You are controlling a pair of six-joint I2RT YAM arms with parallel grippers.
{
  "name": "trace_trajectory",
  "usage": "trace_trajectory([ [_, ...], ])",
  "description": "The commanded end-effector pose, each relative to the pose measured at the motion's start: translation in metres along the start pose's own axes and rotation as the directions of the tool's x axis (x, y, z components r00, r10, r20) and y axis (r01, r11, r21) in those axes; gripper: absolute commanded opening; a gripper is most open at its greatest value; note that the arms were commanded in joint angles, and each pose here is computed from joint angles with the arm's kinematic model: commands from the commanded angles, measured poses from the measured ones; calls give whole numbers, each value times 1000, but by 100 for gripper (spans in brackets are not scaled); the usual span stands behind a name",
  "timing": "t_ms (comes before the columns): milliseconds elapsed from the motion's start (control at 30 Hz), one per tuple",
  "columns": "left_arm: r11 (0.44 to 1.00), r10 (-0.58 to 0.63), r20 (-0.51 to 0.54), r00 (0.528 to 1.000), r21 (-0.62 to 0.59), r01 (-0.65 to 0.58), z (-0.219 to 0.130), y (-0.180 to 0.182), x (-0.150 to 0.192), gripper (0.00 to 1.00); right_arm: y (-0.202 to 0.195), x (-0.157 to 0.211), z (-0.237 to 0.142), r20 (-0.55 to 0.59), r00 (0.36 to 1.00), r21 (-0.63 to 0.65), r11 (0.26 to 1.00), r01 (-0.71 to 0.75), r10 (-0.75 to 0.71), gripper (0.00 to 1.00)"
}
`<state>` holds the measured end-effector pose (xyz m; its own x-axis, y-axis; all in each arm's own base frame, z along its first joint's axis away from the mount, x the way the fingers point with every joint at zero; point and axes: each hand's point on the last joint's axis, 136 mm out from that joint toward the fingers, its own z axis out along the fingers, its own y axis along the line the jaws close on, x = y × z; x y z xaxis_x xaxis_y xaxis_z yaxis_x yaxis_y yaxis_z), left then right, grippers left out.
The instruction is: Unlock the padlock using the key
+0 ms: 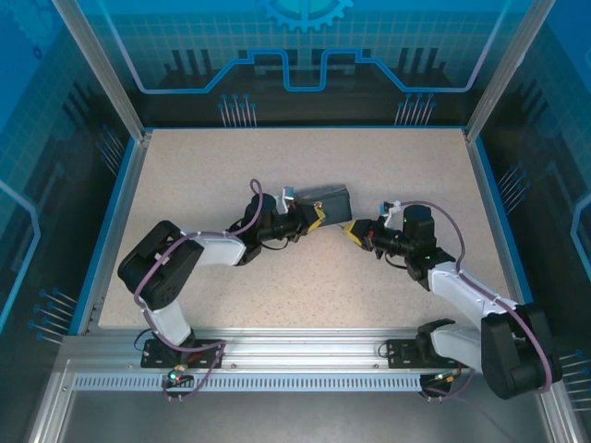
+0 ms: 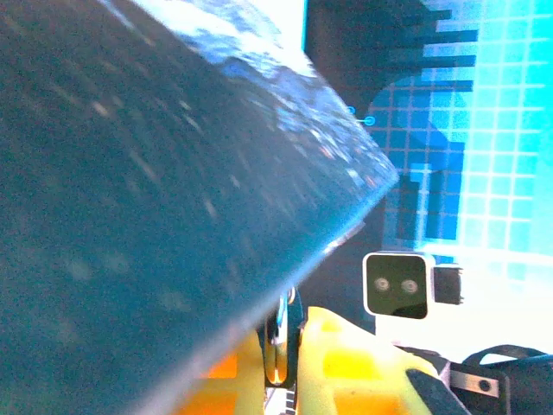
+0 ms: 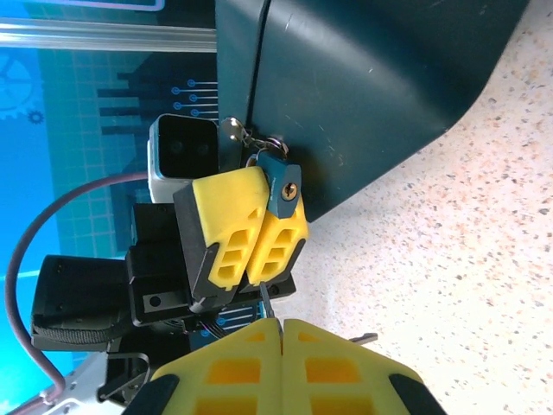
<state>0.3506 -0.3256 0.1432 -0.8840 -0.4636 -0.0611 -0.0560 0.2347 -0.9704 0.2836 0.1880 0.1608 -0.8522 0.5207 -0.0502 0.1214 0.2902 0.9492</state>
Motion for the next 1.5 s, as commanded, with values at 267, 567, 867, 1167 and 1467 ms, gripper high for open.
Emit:
trace_trajectory([
  [267, 991, -13, 18, 1000, 130, 11, -5, -45, -2, 0, 15, 8, -4, -6, 1000, -63, 998, -15, 14, 0],
  [567, 966, -127, -22, 992, 224, 129, -3, -59, -7, 0, 16, 1, -8, -5, 1000, -54, 998, -31, 31, 0],
  [867, 966, -131, -10, 991, 222, 130, -10, -65, -11, 0, 34, -14, -3, -9, 1000, -77, 997, -25, 24, 0],
  [1167, 972, -97, -13, 995, 212, 97, -12, -73, -11, 0, 38, -22, 6, -12, 999, -84, 996, -33, 32, 0],
  [1467, 974, -92, -7, 996, 206, 91, -11, -73, -13, 0, 39, -23, 12, -17, 999, -83, 996, -36, 35, 0],
])
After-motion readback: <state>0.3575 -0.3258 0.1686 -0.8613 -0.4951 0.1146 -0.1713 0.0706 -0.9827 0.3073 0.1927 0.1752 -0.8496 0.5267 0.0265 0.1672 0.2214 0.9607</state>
